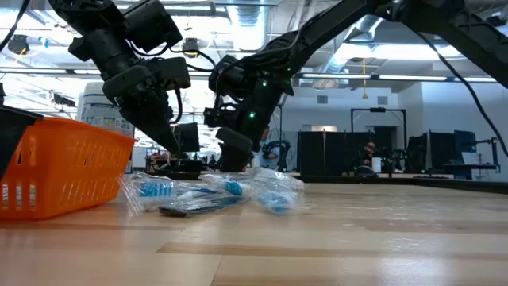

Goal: Pick & Place Travel size toiletries
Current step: Put the top black comb into the blue basket

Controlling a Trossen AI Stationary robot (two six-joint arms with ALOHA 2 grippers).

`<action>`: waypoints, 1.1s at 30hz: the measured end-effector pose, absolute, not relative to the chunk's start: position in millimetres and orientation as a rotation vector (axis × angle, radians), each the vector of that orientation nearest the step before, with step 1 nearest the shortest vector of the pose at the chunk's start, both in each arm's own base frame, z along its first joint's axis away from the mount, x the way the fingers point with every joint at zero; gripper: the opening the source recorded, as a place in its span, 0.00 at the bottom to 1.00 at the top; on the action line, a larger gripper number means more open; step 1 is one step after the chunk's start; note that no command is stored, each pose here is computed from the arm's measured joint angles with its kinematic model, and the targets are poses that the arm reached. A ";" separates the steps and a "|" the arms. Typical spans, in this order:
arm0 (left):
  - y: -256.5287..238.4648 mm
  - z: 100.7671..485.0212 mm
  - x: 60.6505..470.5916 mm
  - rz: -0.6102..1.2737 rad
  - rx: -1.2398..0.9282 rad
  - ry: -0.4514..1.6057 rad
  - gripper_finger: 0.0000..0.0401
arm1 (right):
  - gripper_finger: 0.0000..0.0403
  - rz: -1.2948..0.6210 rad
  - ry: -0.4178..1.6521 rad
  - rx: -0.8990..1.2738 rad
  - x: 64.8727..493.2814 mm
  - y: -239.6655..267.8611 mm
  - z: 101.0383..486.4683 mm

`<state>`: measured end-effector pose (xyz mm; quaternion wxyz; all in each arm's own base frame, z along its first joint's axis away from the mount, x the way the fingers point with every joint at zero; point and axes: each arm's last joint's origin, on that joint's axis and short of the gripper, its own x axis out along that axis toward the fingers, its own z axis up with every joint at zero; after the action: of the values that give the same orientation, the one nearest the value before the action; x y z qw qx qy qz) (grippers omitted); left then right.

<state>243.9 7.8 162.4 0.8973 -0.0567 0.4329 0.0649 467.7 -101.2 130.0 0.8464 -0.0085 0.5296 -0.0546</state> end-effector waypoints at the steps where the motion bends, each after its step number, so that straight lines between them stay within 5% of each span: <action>1: 7.8 162.5 244.0 0.135 -0.117 0.896 0.00 | 0.35 -0.126 1.117 -0.003 467.3 -102.7 130.0; 33: 7.8 162.5 244.0 0.134 -0.117 0.896 0.00 | 0.30 -0.148 1.133 0.008 470.7 -97.7 140.3</action>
<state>244.0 7.8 162.5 0.8975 -0.0564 0.4326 0.0646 470.7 -97.7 140.3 0.8413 0.0040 0.5360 -0.0699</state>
